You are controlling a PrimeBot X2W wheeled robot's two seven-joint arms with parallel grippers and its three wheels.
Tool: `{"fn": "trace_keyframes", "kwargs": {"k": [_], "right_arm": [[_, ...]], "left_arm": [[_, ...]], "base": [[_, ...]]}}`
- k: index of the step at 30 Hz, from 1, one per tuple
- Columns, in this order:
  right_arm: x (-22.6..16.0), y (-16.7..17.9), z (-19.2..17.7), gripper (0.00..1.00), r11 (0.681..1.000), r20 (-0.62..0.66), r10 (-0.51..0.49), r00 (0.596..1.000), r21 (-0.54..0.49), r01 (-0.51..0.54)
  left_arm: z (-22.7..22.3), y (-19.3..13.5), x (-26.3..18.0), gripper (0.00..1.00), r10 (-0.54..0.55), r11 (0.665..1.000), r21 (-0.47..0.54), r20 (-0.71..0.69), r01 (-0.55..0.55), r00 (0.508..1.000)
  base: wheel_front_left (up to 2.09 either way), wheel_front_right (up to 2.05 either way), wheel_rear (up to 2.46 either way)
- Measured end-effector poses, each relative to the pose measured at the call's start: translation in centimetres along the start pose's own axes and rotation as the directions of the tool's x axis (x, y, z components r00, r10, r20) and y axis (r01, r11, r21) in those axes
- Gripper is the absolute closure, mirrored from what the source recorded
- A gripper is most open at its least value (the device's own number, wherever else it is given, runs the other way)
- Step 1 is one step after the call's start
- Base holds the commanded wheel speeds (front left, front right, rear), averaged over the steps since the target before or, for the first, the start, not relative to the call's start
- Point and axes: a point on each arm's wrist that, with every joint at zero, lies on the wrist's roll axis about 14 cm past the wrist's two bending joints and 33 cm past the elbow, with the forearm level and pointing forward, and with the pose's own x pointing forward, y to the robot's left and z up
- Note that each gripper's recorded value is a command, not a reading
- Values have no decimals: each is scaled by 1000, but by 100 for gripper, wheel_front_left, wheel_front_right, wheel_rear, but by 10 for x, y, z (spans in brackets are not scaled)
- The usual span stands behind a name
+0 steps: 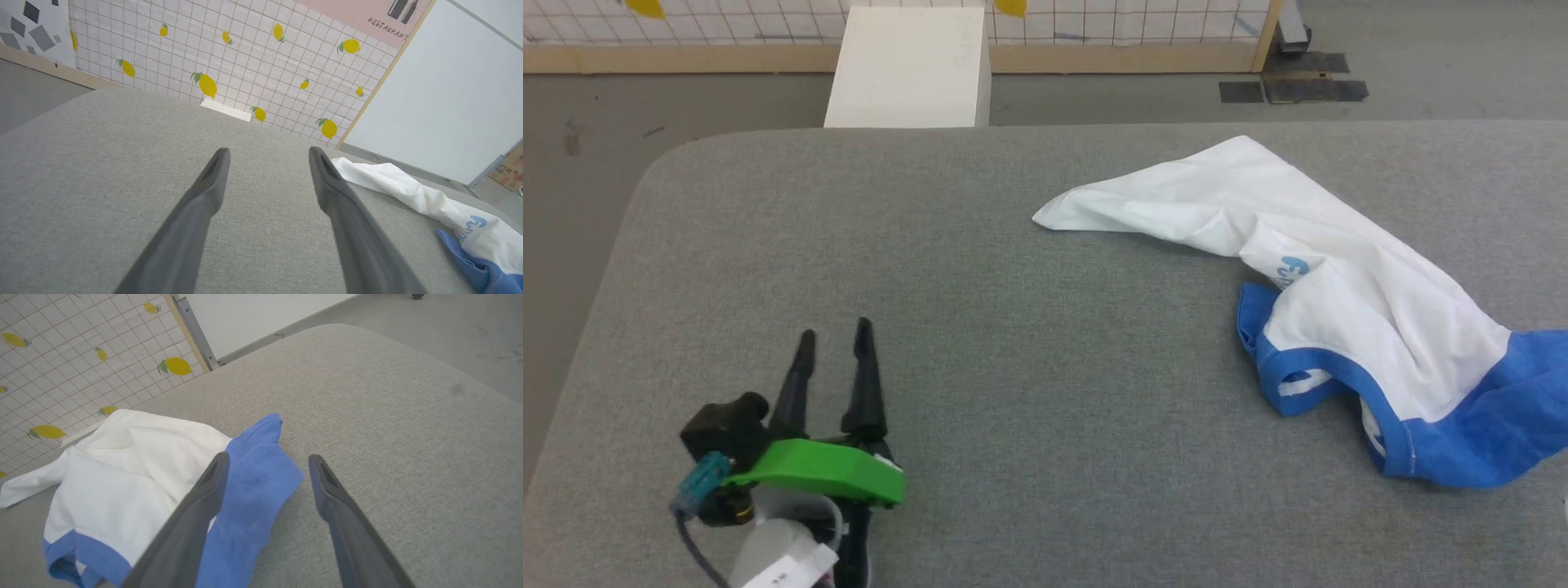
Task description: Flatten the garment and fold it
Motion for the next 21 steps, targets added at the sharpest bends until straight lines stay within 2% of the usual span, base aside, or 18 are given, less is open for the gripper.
{"fn": "trace_keyframes", "kwargs": {"k": [2,5,8,11,14,15,17,21], "right_arm": [[-4,-5,2,0,1000,21,-8,1000,4,8],[-8,-9,7,0,1000,44,-16,999,5,16],[-10,-12,8,0,1000,46,-25,999,-5,25],[-8,-10,7,0,1000,40,-21,999,-13,21],[-3,-5,5,0,1000,30,-14,999,-17,14],[-1,-6,2,0,1000,24,-18,1000,-17,19],[0,-10,-3,0,999,14,-31,999,-12,31],[-2,-23,-17,0,998,-15,-70,997,-9,70]], "left_arm": [[-11,-17,0,0,-48,999,-26,-47,47,998],[-35,-62,2,0,-177,983,-81,-163,166,970],[-46,-120,12,0,-346,937,-129,-257,323,902],[-59,-176,19,0,-491,868,-136,-372,477,788],[-74,-216,18,0,-574,793,-118,-472,597,669],[-88,-233,15,0,-595,748,-102,-540,655,595],[-104,-247,10,0,-601,702,-86,-604,707,523],[-131,-264,0,0,-610,638,-106,-673,762,417]], "base": [[0,0,0],[0,0,0],[0,0,0],[0,0,0],[0,0,0],[0,0,0],[0,0,0],[0,0,0]]}}
